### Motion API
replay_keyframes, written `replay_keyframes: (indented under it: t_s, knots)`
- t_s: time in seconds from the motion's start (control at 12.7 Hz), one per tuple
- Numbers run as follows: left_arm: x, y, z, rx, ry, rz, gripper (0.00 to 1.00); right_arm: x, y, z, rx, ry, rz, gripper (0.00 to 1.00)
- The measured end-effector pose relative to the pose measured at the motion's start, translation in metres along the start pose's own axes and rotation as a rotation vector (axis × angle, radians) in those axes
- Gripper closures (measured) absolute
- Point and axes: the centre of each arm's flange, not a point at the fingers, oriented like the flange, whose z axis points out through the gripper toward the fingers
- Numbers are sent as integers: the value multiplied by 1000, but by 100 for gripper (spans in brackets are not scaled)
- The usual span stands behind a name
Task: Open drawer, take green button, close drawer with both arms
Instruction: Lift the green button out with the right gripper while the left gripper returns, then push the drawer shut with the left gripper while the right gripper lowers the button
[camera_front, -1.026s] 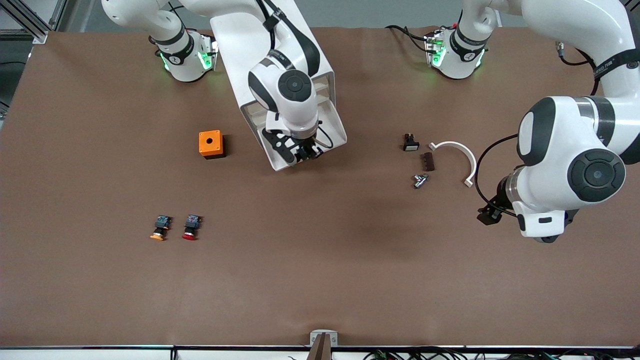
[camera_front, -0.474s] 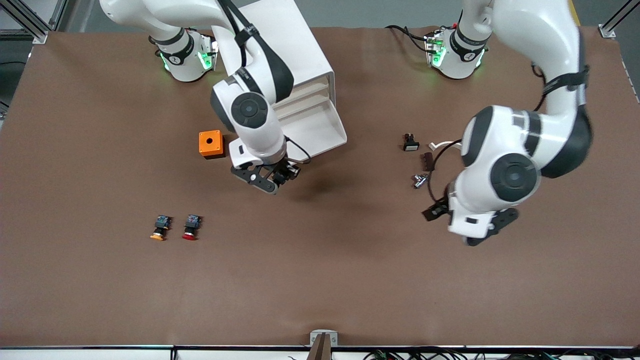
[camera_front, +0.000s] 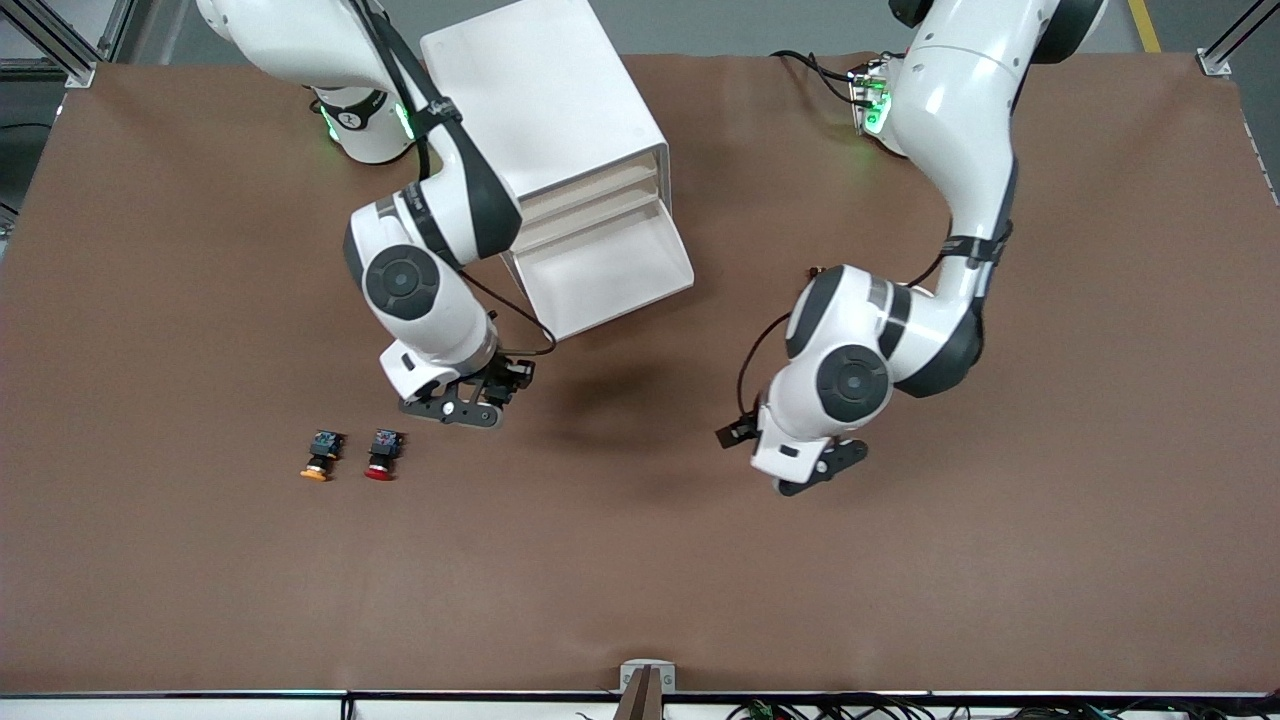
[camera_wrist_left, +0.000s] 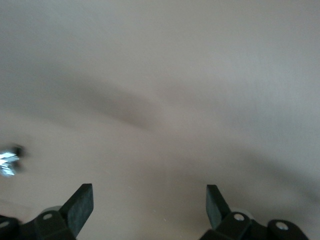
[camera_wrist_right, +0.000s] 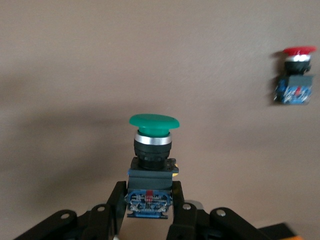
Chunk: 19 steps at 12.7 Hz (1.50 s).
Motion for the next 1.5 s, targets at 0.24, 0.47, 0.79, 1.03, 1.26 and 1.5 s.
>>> replay_keyframes:
  t_s: [0.24,0.47,0.79,1.03,1.26,1.5]
  knots:
    - [-51,39,57,23,-20,70,0,20,33,20,-17,-17,-78,59]
    - [-107,68,89,47,-34,76,0,34,55,43,-24,-21,-91,59]
    - [-175,91,108,83,-47,66,0,43,70,91,-32,-10,-89,59]
    - [-226,104,123,100,-78,68,0,46,74,116,-40,-11,-100,59]
    - [-261,111,130,100,-123,89,0,53,90,122,-40,-9,-113,59]
    - [-282,115,133,100,-151,100,0,55,94,123,-36,4,-113,59]
